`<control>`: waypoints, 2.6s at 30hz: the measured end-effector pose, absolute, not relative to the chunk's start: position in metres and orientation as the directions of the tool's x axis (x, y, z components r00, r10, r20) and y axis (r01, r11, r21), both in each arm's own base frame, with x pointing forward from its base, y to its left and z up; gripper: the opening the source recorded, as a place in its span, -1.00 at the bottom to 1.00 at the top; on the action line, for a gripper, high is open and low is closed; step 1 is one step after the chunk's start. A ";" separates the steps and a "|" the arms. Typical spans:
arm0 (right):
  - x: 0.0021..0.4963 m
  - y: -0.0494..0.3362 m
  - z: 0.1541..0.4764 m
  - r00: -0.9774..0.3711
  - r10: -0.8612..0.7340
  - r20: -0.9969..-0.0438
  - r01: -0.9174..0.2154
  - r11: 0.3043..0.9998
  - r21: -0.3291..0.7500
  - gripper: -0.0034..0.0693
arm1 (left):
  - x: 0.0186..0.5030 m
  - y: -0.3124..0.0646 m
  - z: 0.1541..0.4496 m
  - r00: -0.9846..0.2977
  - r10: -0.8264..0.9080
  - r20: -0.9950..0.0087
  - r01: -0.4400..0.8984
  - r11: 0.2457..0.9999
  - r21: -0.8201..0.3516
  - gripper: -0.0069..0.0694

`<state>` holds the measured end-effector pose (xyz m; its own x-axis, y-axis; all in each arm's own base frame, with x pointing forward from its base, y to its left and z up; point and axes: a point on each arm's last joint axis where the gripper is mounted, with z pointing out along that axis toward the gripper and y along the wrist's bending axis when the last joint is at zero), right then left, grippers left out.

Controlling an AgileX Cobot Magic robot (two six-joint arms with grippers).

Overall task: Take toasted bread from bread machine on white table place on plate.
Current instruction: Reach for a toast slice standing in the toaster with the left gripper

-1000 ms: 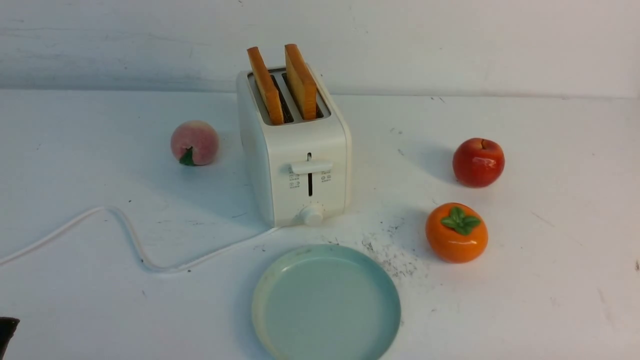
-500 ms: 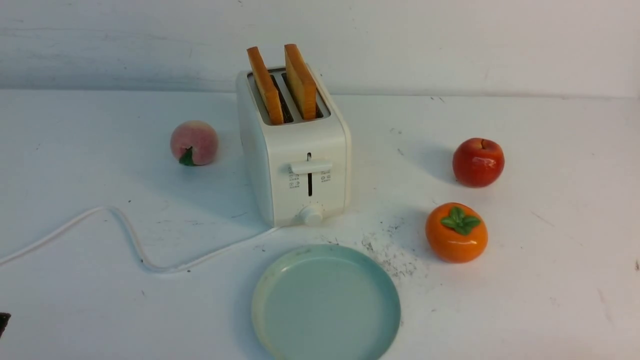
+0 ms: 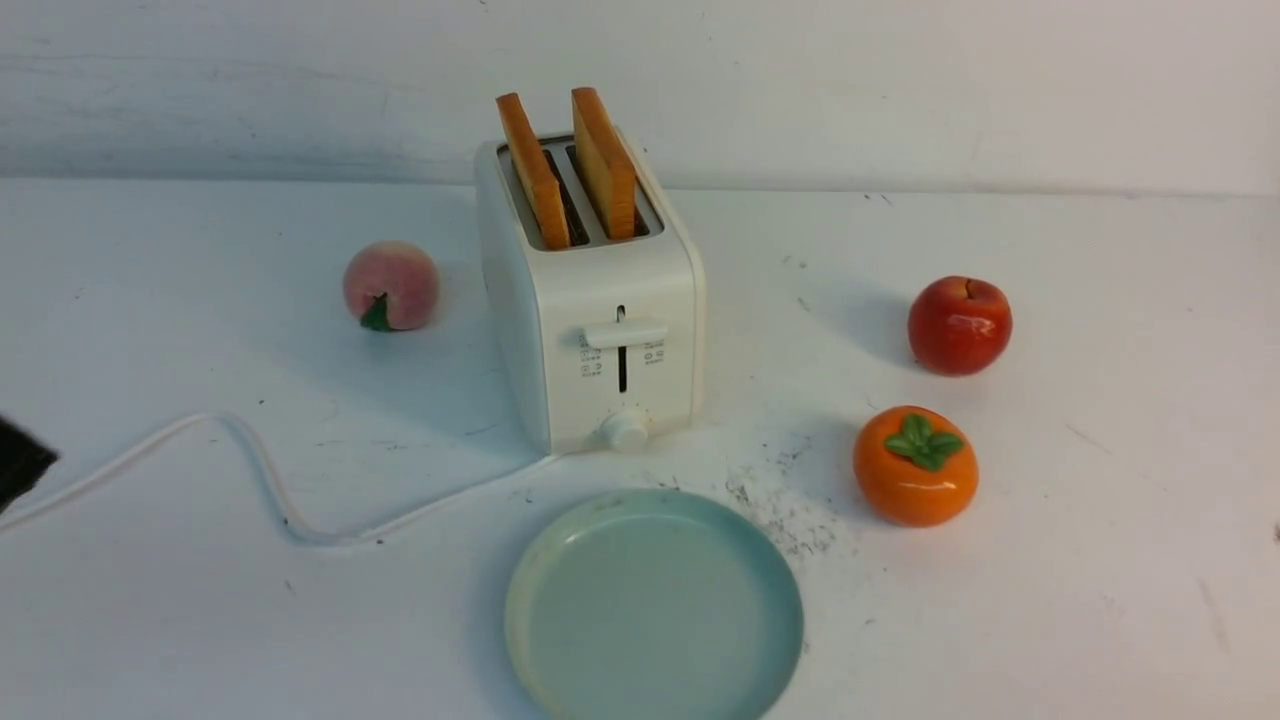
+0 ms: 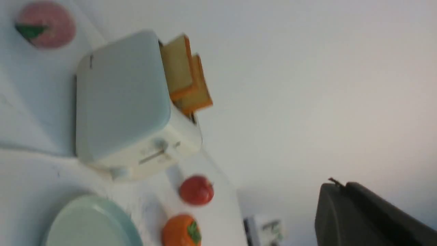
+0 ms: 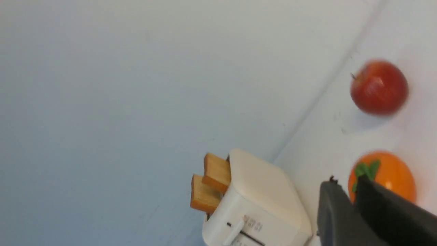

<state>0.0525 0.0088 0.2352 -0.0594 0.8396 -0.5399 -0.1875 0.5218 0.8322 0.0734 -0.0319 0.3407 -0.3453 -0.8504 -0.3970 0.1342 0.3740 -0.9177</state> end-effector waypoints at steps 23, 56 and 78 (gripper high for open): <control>0.134 0.021 0.305 -0.860 -0.060 -0.507 -0.101 0.993 0.054 -0.91 | 0.377 -0.123 0.421 -0.866 -0.227 -0.446 0.032 0.864 -0.502 -0.86; 0.136 0.022 0.307 -0.847 0.015 -0.532 -0.046 0.994 0.101 -0.84 | 0.448 -0.191 0.358 -0.740 -0.115 -0.662 -0.065 0.993 -0.100 0.19; 0.142 0.024 0.311 -0.802 0.036 -0.596 -0.051 0.991 0.127 -0.78 | 0.472 -0.200 0.333 -0.687 -0.118 -0.717 -0.086 0.993 -0.081 -0.51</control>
<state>0.1421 0.0239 0.3109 -0.8022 0.0355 -0.5959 -0.0507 0.9906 0.1274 0.4716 -0.2003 0.3326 -0.6869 -0.1181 -0.7171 -0.0865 0.9930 -0.0807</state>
